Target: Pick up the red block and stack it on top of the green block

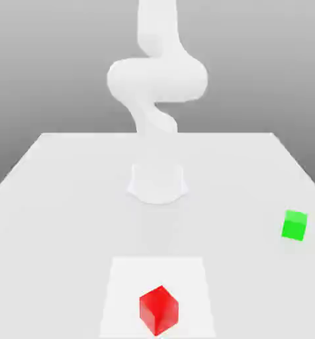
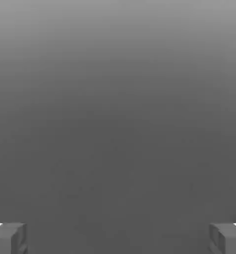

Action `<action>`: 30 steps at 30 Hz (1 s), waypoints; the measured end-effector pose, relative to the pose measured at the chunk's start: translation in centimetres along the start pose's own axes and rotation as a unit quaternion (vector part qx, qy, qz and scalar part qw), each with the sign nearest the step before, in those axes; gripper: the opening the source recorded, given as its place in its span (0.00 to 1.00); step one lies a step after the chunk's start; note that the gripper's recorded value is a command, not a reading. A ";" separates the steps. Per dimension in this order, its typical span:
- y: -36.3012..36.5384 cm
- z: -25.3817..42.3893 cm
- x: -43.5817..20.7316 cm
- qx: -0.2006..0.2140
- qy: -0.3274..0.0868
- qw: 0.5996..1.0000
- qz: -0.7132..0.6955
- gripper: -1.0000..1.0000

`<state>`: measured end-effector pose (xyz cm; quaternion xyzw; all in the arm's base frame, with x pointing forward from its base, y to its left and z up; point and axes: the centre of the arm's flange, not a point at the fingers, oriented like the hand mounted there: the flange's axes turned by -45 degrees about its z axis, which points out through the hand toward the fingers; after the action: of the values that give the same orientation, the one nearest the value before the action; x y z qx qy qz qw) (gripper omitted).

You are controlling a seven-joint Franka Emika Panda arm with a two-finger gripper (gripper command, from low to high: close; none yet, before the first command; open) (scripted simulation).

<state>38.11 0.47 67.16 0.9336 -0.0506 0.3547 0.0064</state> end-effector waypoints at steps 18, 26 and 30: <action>1.0 32.8 -14.3 -0.134 -0.234 0.924 0.272 0.50; 0.6 40.9 -24.6 -0.155 -0.314 0.857 0.378 0.50; 0.7 44.5 -28.1 -0.156 -0.318 0.853 0.382 0.00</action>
<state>46.60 0.21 15.20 0.8891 -0.4576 0.0006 -0.0006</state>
